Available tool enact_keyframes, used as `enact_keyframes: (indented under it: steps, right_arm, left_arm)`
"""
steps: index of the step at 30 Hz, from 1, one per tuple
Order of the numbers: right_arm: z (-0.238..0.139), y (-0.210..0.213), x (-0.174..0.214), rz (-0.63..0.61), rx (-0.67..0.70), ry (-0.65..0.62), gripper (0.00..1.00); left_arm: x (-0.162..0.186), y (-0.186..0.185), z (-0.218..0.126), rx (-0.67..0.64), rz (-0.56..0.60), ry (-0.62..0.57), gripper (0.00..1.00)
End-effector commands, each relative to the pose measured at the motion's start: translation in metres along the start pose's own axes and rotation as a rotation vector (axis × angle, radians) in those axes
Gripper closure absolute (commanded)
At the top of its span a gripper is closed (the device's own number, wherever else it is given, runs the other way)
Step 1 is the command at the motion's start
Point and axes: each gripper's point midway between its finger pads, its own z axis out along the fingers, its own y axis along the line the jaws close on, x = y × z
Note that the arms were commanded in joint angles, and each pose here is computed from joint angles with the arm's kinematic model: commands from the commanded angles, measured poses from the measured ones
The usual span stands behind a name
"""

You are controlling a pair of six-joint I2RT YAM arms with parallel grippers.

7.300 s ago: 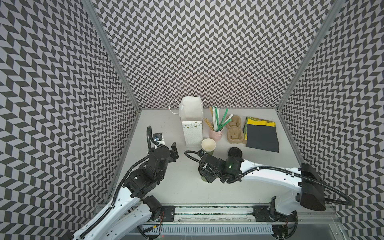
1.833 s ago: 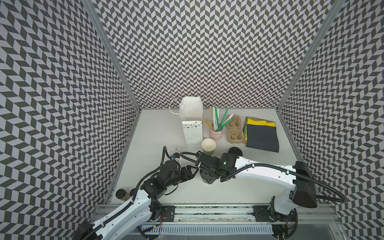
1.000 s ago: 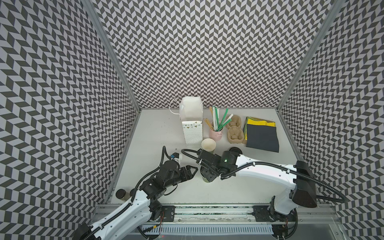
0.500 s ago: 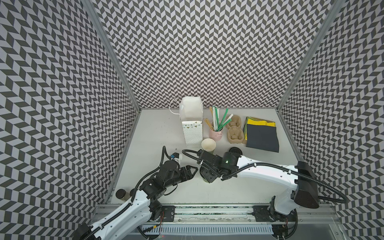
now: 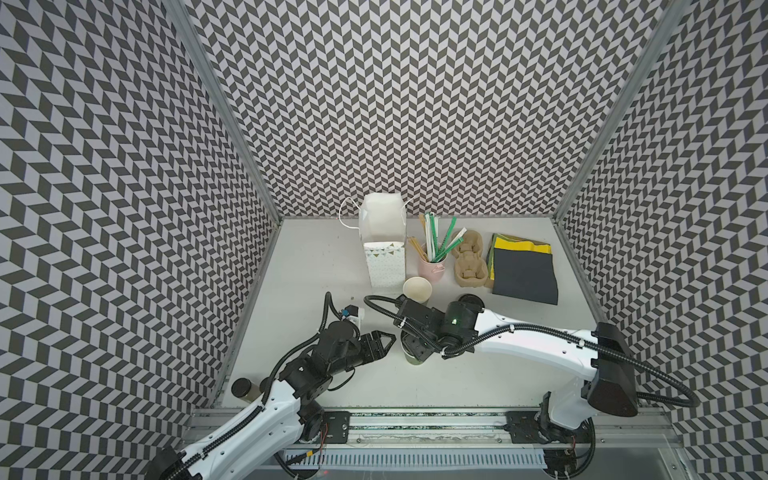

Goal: Pack the takeout coffee

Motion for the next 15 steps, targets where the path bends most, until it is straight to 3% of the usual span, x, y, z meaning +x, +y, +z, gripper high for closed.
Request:
enact_keyframes:
  steps: [1, 15]
  right_arm:
    - [0.0046, 0.0020, 0.0027, 0.008, -0.013, 0.006, 0.59]
    - [0.0059, 0.0040, 0.0031, 0.010, -0.022, 0.009, 0.59]
  left_arm:
    - [-0.0024, -0.0015, -0.0006, 0.012, 0.006, -0.015, 0.29]
    - [-0.0002, 0.0001, 0.0023, 0.014, 0.002, -0.006, 0.29]
